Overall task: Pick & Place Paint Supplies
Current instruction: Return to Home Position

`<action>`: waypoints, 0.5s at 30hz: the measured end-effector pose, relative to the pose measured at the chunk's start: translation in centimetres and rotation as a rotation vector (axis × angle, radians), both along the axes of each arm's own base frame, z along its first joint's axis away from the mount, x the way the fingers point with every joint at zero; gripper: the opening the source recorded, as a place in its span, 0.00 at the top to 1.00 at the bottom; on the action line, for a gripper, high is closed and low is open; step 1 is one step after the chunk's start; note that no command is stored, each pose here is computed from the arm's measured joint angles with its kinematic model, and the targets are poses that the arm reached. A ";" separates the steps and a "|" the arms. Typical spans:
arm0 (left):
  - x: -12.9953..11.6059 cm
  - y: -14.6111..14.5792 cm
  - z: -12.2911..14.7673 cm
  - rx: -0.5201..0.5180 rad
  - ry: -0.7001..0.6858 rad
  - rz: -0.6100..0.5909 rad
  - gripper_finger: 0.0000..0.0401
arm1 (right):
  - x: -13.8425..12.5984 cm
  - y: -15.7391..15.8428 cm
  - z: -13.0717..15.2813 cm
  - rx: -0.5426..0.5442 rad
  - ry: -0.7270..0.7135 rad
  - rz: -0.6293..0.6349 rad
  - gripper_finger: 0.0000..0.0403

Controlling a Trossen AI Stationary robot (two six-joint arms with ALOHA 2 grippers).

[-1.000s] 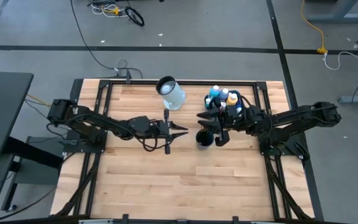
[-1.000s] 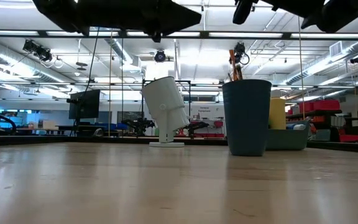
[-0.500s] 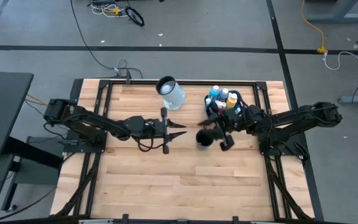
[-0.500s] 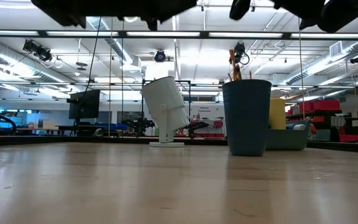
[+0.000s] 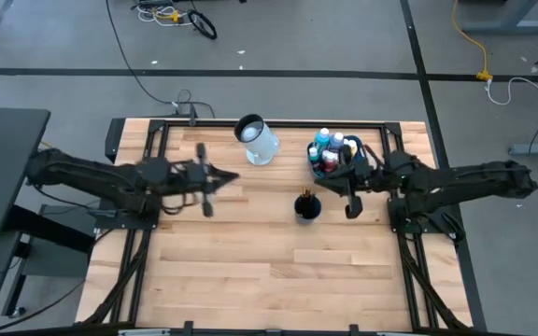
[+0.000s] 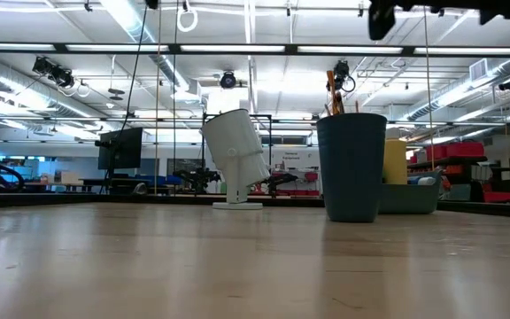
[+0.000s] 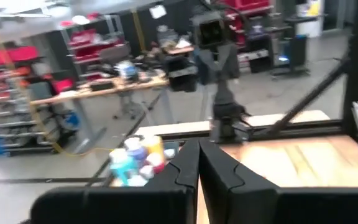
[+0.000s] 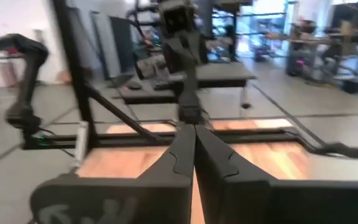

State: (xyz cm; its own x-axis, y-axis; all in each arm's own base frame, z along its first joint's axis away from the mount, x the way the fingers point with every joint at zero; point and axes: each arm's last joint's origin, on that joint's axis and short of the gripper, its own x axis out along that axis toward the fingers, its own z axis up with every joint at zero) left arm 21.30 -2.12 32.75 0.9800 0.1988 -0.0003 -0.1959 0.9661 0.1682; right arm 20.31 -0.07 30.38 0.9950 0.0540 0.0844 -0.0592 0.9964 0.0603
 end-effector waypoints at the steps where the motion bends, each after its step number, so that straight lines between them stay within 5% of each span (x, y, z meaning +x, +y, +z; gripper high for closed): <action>1: -0.9 0.2 0.4 -0.001 -0.005 0.016 0.96 | -0.5 -0.1 0.1 -0.002 0.009 -0.024 0.98; 7: -5.6 0.8 0.9 -0.012 -0.046 0.008 0.99 | -3.2 0.0 0.6 -0.072 0.053 -0.007 0.99; 15: -9.9 1.5 -4.8 -0.011 -0.128 0.003 0.97 | -5.3 0.6 0.1 -0.137 0.131 0.175 0.99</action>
